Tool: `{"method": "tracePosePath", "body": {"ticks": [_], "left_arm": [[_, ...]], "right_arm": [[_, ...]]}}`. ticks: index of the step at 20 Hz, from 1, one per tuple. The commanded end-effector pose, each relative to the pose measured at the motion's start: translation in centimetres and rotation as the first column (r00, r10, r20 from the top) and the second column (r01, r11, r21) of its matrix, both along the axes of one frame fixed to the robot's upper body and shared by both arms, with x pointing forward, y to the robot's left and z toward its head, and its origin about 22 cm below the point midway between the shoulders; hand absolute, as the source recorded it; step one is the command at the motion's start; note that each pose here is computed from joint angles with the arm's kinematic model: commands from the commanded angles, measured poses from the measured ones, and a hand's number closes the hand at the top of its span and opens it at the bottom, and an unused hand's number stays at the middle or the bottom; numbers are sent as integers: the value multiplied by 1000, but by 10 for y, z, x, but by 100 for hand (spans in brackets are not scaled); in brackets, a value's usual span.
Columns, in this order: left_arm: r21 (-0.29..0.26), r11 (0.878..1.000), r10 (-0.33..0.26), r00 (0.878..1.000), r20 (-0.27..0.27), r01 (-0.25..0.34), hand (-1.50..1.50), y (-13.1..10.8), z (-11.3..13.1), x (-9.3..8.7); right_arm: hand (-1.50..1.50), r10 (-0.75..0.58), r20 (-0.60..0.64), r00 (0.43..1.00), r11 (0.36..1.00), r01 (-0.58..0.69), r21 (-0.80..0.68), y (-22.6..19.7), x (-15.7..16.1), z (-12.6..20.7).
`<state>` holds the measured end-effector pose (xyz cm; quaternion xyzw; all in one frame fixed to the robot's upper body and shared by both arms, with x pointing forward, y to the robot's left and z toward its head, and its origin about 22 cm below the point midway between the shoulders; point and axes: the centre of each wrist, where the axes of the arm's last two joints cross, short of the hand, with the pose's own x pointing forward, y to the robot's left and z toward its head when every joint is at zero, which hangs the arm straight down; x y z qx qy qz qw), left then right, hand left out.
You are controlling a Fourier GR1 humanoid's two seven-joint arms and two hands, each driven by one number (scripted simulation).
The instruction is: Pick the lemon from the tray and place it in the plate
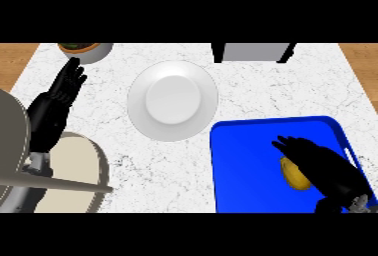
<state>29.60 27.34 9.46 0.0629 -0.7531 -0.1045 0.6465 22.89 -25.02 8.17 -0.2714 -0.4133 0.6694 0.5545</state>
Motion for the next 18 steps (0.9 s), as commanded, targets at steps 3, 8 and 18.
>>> {"method": "tracePosePath", "body": {"ticks": [3,8,18], "left_arm": [[-2,1000,-3,999,33,3,0,8,21,1],[-5,1000,-11,999,34,11,0,4,3,0],[11,1000,-8,999,37,7,0,10,2,-1]], "right_arm": [[-150,-37,-24,999,999,36,-39,8,26,-29],[-150,-30,-56,998,999,28,-37,-1,27,-53],[-150,-49,-88,995,993,39,-111,-16,34,-78]]}}
